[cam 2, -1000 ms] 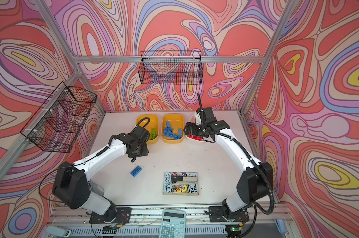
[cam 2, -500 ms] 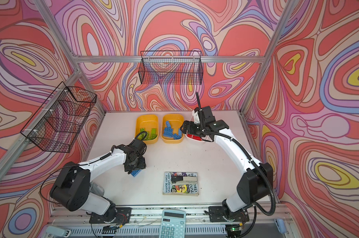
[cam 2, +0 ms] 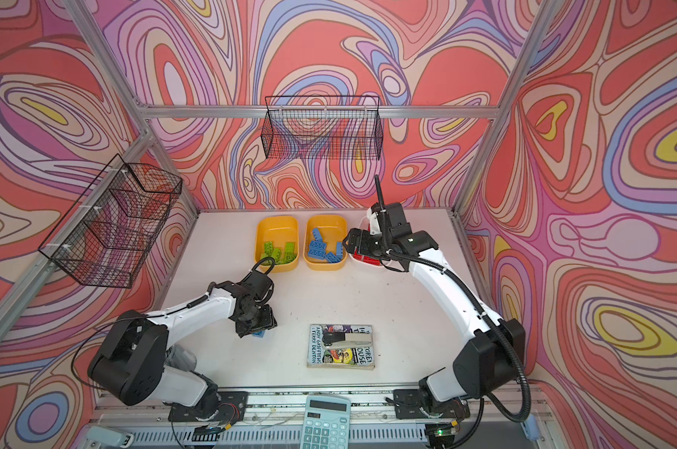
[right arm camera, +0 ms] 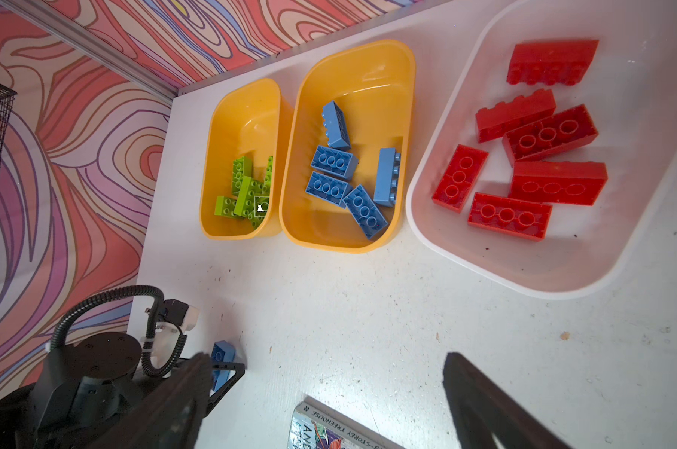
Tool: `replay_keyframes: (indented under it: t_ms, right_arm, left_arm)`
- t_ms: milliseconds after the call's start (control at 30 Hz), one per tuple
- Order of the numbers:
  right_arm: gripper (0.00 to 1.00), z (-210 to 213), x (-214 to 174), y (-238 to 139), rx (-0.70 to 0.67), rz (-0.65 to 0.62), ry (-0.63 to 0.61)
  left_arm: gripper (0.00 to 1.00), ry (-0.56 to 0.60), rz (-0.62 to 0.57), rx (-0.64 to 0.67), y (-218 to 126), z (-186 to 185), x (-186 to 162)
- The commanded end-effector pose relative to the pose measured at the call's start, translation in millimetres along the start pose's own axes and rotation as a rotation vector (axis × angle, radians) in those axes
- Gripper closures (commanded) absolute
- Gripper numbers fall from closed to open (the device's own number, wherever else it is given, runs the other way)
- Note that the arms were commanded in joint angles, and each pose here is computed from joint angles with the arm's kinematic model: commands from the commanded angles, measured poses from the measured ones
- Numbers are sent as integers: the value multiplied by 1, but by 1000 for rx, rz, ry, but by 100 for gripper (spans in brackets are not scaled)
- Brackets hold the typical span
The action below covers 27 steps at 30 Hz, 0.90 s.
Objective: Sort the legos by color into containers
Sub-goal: 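Lower the left gripper and grasp the last loose blue brick, then carry the blue brick into the yellow bin of blue bricks and release it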
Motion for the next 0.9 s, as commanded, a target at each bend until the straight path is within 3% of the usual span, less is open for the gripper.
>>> replay_keyframes:
  t_ms: [0, 233, 433, 667, 867]
  right_arm:
    - [2, 1, 2, 9, -1, 11, -9]
    - [2, -1, 1, 15, -16, 29, -27]
    - [2, -7, -1, 9, -51, 18, -40]
    - [2, -12, -6, 13, -50, 16, -20]
    - [2, -12, 0, 8, -77, -33, -36]
  left_arm:
    - [40, -63, 36, 21, -1, 7, -10]
    - [57, -66, 83, 78, 14, 5, -6]
    - [82, -37, 85, 130, 5, 1, 5]
    - [86, 27, 23, 134, -35, -23, 49]
    - [86, 102, -93, 67, -71, -63, 111]
Point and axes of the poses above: each gripper's point midway between its finger pads, its own y axis out along the fingers, its own z axis along the line the jaws close on, x = y × z, the point moved 6 cm from there along -y, back along the fingers, and after that the axes turned 10 degrees about y, right-handed, at the moved point
